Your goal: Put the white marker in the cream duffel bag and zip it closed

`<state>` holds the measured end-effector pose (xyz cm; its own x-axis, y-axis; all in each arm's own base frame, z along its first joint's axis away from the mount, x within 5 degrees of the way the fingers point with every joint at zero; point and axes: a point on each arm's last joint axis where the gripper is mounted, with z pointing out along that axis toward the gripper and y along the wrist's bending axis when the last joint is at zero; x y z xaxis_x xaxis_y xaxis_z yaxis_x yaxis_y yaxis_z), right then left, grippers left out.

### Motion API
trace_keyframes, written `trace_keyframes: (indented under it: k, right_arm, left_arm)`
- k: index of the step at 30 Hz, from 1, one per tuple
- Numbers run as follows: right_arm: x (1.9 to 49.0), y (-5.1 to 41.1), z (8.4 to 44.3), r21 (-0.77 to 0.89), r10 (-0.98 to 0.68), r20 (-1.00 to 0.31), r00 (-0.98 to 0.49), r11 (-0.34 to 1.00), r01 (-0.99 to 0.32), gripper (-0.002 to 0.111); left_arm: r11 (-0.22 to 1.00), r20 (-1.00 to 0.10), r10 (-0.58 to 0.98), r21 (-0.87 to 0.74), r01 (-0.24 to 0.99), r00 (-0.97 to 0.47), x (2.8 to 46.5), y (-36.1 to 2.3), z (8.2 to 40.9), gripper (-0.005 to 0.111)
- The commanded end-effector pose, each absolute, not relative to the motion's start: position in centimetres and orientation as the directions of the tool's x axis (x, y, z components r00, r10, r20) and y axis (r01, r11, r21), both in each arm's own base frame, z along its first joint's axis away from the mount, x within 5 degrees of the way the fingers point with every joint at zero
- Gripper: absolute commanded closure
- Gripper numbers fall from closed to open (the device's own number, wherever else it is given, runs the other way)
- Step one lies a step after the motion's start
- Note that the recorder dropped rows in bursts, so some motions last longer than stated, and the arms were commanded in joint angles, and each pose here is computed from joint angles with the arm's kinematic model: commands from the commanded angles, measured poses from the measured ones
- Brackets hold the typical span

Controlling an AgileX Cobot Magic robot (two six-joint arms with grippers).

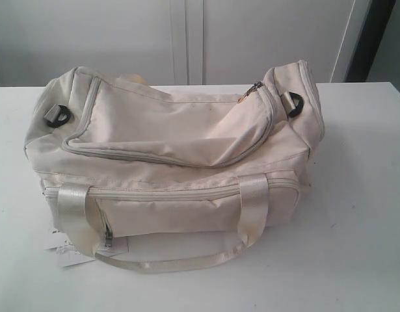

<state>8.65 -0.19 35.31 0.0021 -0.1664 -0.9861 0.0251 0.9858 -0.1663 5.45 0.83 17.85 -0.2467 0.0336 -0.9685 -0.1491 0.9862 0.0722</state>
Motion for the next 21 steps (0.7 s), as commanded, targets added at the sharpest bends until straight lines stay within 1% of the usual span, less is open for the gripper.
trace_keyframes:
  k: [1, 3, 6, 21]
  right_arm:
    - [8.61, -0.14, 35.04, -0.175, -0.175, -0.985, -0.005, 0.984, 0.019, 0.108]
    - [8.61, -0.14, 35.04, -0.175, -0.175, -0.985, -0.005, 0.984, 0.019, 0.108]
    - [8.61, -0.14, 35.04, -0.175, -0.175, -0.985, -0.005, 0.984, 0.019, 0.108]
    - [8.61, -0.14, 35.04, -0.175, -0.175, -0.985, -0.005, 0.984, 0.019, 0.108]
  left_arm:
    - [0.989, -0.955, 0.009, 0.052, -0.139, -0.297, 5.31, 0.7, 17.19, 0.107]
    - [0.99, -0.937, 0.005, 0.054, -0.129, -0.35, 5.16, 0.61, 16.71, 0.107]
    - [0.99, -0.936, 0.026, 0.073, -0.122, -0.351, 5.17, 0.62, 16.72, 0.107]
    - [0.989, -0.94, 0.028, 0.074, -0.124, -0.339, 5.21, 0.64, 16.84, 0.107]
